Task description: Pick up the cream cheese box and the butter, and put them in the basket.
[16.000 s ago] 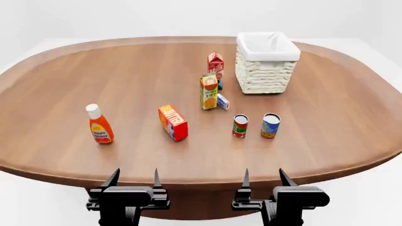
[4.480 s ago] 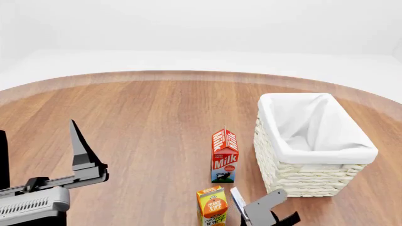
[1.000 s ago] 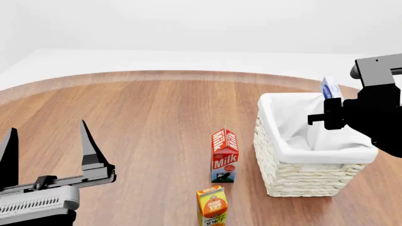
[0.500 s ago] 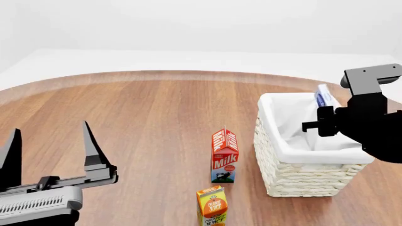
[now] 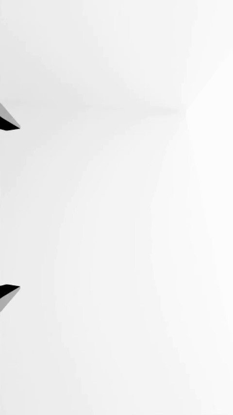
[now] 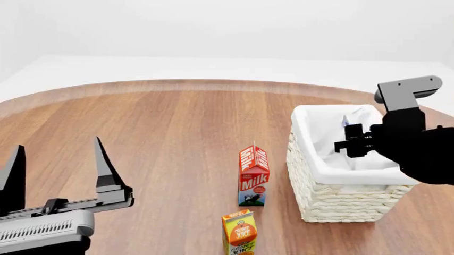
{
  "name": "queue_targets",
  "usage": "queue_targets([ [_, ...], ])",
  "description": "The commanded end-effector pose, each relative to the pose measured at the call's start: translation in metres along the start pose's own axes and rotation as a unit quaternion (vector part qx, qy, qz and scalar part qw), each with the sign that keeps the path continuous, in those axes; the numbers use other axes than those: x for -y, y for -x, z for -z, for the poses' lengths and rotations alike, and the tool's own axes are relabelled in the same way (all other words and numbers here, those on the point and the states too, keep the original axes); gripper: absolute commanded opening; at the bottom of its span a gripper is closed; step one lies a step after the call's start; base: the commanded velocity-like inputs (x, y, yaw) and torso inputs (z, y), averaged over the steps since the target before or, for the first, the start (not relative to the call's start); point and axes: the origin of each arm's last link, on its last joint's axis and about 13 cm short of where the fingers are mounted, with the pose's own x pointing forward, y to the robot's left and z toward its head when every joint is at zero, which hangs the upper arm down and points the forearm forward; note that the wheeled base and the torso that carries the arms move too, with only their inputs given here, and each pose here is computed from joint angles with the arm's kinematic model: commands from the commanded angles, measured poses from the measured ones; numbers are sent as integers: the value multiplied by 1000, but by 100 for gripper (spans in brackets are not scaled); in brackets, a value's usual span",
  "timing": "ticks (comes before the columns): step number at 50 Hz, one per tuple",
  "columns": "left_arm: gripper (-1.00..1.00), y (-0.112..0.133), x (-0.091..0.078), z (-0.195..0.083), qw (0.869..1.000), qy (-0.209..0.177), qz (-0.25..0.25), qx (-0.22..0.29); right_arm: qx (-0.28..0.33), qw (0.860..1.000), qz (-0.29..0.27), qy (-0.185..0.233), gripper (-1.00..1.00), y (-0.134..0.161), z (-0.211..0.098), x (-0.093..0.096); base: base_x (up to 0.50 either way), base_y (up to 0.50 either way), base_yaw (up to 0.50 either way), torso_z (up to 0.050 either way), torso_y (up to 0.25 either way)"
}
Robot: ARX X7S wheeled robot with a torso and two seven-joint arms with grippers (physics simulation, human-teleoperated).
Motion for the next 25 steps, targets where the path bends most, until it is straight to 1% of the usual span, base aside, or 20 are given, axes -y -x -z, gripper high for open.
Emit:
queue_targets([
  [1,100,-1,-1,1,1000,-4,-3,0,15,1000,-6,3,100,-1,-5,-1,0,0,0,0,0],
  [15,100,-1,-1,2,1000,-4,-3,-1,21,1000,-7,7,100,2,-6,-2,0,0,0,0,0],
  [20,100,-1,-1,1,1000,-4,-2,0,38,999,-14,19,100,12,-6,-4,0,0,0,0,0],
  [24,100,-1,-2,1,1000,-4,-3,0,56,998,-23,24,100,27,-4,-7,0,0,0,0,0],
  [25,100,-1,-2,1,1000,-4,-3,0,70,997,-31,31,100,36,-1,-9,0,0,0,0,0],
])
